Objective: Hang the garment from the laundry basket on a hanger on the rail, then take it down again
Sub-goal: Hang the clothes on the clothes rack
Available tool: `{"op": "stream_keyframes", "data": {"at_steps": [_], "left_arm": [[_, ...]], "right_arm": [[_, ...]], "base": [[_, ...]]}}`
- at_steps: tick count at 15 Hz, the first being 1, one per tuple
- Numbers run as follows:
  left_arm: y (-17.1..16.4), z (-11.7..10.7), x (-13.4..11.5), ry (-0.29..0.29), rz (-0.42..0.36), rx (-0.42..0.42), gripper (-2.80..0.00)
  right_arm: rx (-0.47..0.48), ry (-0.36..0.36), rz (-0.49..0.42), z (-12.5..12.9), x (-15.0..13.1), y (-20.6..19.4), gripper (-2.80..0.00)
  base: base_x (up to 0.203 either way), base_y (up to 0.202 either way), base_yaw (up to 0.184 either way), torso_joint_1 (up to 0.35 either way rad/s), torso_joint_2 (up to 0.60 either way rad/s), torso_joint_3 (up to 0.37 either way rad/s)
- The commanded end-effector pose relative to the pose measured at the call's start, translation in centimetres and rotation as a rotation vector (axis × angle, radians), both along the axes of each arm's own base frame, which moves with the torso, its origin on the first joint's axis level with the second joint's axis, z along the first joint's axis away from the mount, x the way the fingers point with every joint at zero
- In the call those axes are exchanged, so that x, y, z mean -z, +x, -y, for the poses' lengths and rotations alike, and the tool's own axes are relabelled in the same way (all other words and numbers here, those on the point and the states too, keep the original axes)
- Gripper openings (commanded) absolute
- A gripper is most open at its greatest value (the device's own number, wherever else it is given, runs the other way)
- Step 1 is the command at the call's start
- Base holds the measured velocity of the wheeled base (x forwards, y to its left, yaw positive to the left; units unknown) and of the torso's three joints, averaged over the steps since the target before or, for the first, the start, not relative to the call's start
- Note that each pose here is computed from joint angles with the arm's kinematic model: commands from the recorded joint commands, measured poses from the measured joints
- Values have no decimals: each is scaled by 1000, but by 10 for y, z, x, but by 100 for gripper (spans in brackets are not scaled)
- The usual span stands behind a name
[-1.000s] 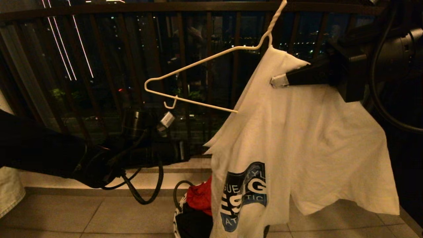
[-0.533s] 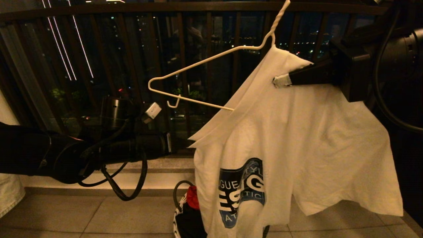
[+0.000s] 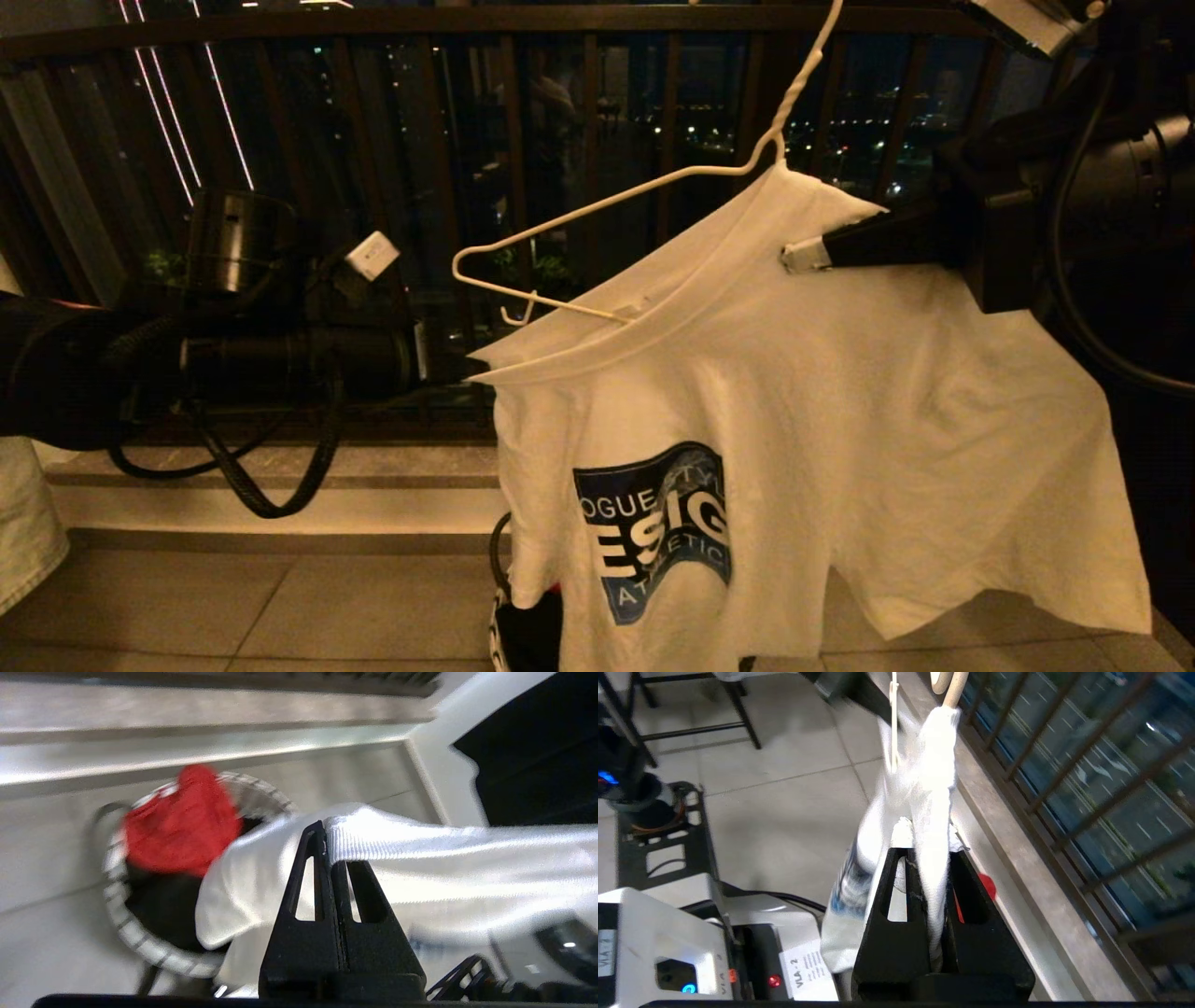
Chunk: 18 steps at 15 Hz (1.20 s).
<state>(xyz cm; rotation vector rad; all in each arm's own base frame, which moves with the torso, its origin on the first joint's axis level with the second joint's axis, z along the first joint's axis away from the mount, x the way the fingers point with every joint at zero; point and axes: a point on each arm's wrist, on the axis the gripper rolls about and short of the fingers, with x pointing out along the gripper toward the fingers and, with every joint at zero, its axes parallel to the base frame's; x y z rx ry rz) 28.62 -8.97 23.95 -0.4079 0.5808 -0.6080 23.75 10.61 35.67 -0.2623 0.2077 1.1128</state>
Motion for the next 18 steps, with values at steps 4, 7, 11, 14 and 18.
{"op": "stream_keyframes", "data": {"at_steps": [4, 7, 11, 14, 18], "left_arm": [[-15, -25, -29, 4, 60, -62, -280], [-17, -32, -51, 9, 75, -85, -280], [-22, -35, -88, 6, 127, -89, -280], [-29, -29, -119, 6, 122, -62, -280], [-27, 13, -133, 83, 67, -25, -280]], "right_arm": [[27, -12, -23, 8, 7, 2, -280], [18, -30, -18, 9, 12, 0, -280], [16, -42, -45, 6, 20, 6, -280], [29, -63, -65, 1, 29, 18, -280], [29, -71, -62, -8, 32, 27, -280]], "base": [[0, 0, 0, 0, 0, 0], [0, 0, 0, 0, 0, 0], [0, 0, 0, 0, 0, 0], [0, 0, 0, 0, 0, 0], [0, 0, 0, 0, 0, 0]]}}
